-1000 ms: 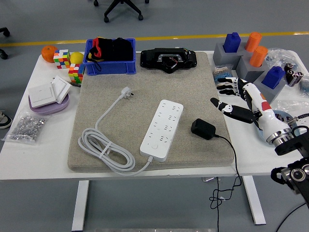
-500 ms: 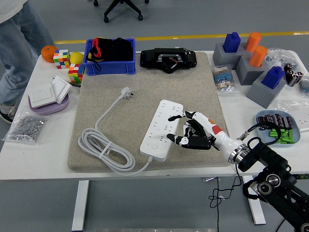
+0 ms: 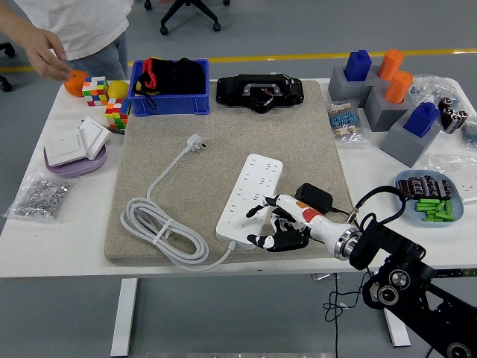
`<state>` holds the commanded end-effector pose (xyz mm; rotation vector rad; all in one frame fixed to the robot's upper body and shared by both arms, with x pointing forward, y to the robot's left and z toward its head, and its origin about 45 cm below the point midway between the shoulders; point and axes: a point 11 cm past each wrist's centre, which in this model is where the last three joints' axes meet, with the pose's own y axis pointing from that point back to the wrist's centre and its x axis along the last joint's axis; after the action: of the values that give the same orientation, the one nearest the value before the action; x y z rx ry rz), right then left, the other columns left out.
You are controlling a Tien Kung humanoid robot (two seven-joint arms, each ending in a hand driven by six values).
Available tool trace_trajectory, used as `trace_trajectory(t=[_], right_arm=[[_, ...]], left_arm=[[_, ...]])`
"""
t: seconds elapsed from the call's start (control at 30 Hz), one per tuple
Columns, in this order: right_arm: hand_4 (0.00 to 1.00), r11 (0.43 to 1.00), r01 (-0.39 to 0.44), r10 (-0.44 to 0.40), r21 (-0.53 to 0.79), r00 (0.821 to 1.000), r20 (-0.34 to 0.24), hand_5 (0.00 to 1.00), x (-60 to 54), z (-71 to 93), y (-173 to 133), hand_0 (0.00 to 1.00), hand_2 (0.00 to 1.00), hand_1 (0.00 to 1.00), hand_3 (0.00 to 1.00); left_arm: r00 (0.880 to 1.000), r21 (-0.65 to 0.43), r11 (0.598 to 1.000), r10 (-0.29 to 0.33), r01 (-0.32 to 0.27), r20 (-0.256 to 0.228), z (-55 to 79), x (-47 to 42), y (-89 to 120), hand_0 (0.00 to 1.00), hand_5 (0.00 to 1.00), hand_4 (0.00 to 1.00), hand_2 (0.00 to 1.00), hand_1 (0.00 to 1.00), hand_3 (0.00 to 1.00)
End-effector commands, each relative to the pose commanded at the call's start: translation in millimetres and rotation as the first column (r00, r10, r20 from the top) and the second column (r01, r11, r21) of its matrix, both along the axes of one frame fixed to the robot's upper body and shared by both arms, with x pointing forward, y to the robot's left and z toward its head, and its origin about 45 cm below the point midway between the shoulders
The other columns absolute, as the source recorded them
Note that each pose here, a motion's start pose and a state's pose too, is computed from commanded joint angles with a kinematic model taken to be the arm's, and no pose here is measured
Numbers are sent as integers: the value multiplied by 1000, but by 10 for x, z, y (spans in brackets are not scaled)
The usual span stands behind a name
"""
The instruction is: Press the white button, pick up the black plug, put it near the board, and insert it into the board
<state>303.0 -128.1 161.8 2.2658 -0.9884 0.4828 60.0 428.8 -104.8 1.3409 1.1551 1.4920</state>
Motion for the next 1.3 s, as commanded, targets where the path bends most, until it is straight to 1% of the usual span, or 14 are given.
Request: trace_trajectory(t=[0.3, 0.5, 0.57, 0.6, 0.77, 0.8, 1.0, 1.17, 1.3], right_arm=[[462, 999, -30, 29, -17, 1000, -1, 99, -17, -66, 105, 2, 105, 2, 637], [456, 999, -47, 47, -16, 999, -1, 102, -30, -96, 183, 2, 106, 2, 634], [456, 998, -52, 52, -18, 999, -5, 102, -20, -116, 213, 2, 106, 2, 634], [432, 998, -53, 53, -20, 999, -5, 95, -8, -124, 229, 2, 106, 2, 634], [432, 998, -59, 59, -12, 998, 4, 95, 45, -113, 318, 2, 106, 2, 634], [369, 998, -60, 60, -11, 998, 8, 54, 56, -108, 333, 2, 104, 2, 625], [371, 998, -62, 63, -21, 998, 21, 55, 87, -109, 362, 2, 102, 2, 622], [371, 996, -67, 69, -52, 997, 29, 55, 92, -151, 347, 2, 102, 2, 622], [369, 995, -69, 73, -75, 996, 52, 51, 113, -153, 335, 2, 102, 2, 621]], left_arm=[[1000, 6, 1000, -6, 6, 5, 16, 41, 28, 707, 268, 661, 586, 665, 679], [1000, 7, 1000, -9, 9, 0, 17, 28, 34, 707, 269, 661, 586, 665, 679], [1000, 7, 1000, -10, 10, -2, 16, 22, 34, 707, 269, 661, 586, 665, 679], [1000, 7, 1000, -10, 10, -2, 16, 24, 32, 706, 268, 661, 586, 665, 679], [1000, 5, 1000, -14, 14, -2, 12, 23, 24, 706, 268, 661, 586, 665, 679], [1000, 5, 1000, -14, 14, -2, 12, 23, 22, 706, 269, 661, 584, 666, 679], [1000, 3, 1000, -12, 12, -7, 5, 0, 12, 706, 270, 662, 586, 665, 678], [1000, 4, 1000, -8, 8, -13, 2, -29, 16, 706, 270, 662, 586, 665, 678], [1000, 4, 1000, -9, 9, -10, 4, -15, 15, 706, 269, 661, 586, 664, 679]])
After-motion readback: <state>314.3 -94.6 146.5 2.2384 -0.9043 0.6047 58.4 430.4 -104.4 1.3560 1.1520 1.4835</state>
